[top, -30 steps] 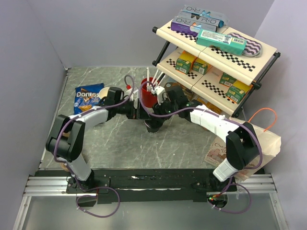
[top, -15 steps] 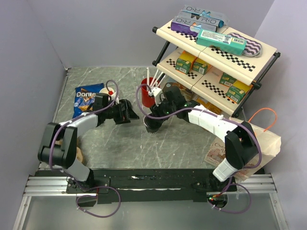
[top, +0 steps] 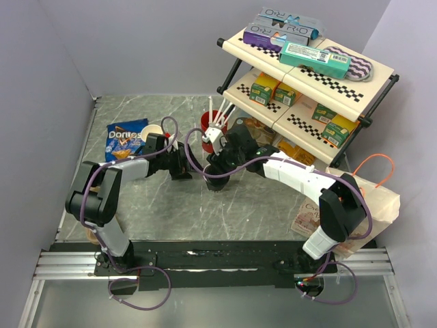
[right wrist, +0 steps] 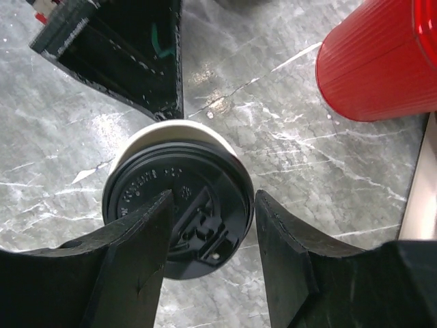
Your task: Pack the takeout coffee
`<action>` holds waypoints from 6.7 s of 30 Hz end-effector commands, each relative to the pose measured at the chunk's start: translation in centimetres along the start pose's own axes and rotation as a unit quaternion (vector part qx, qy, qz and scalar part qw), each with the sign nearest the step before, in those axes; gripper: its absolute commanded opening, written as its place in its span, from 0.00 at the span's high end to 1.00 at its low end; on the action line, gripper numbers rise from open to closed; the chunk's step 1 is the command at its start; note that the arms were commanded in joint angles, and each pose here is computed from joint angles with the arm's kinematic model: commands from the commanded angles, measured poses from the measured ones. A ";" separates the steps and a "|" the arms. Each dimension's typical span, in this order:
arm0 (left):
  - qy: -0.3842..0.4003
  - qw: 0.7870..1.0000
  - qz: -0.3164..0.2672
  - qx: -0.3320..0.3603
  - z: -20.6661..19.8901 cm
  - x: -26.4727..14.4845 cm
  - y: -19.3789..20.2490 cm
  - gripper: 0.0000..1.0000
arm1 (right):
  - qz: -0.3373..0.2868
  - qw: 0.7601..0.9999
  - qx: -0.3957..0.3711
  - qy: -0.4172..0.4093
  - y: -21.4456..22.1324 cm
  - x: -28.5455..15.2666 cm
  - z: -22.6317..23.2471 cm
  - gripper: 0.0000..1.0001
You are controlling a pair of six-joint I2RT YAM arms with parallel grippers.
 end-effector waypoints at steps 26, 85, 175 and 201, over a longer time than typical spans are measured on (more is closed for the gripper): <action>0.035 0.999 0.015 0.004 -1.1 0.9 -0.3 0.07 | -0.025 0.998 -0.054 0.010 -3.2 2.4 -0.2 0.41; 0.121 0.991 -0.023 0.045 -4.8 -0.2 -3.8 0.05 | 0.018 0.994 -0.063 0.092 0.5 -4.0 -1.0 0.41; 0.127 0.985 0.071 0.095 -5.0 4.5 -1.0 0.07 | 0.015 0.970 0.238 -0.043 6.3 -3.6 -1.0 0.39; 0.169 0.973 0.075 0.135 -7.7 2.7 -0.8 0.05 | -0.029 0.953 0.267 -0.142 4.5 -5.1 0.8 0.01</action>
Point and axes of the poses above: each gripper's point midway between its finger pads, its own x axis out along the fingers, its own z axis along the line the jaws close on, y = z × x, the point moved 4 cm from there along -x, back along the fingers, and after that the axes turned 3 degrees about x, right-handed, at the moved point
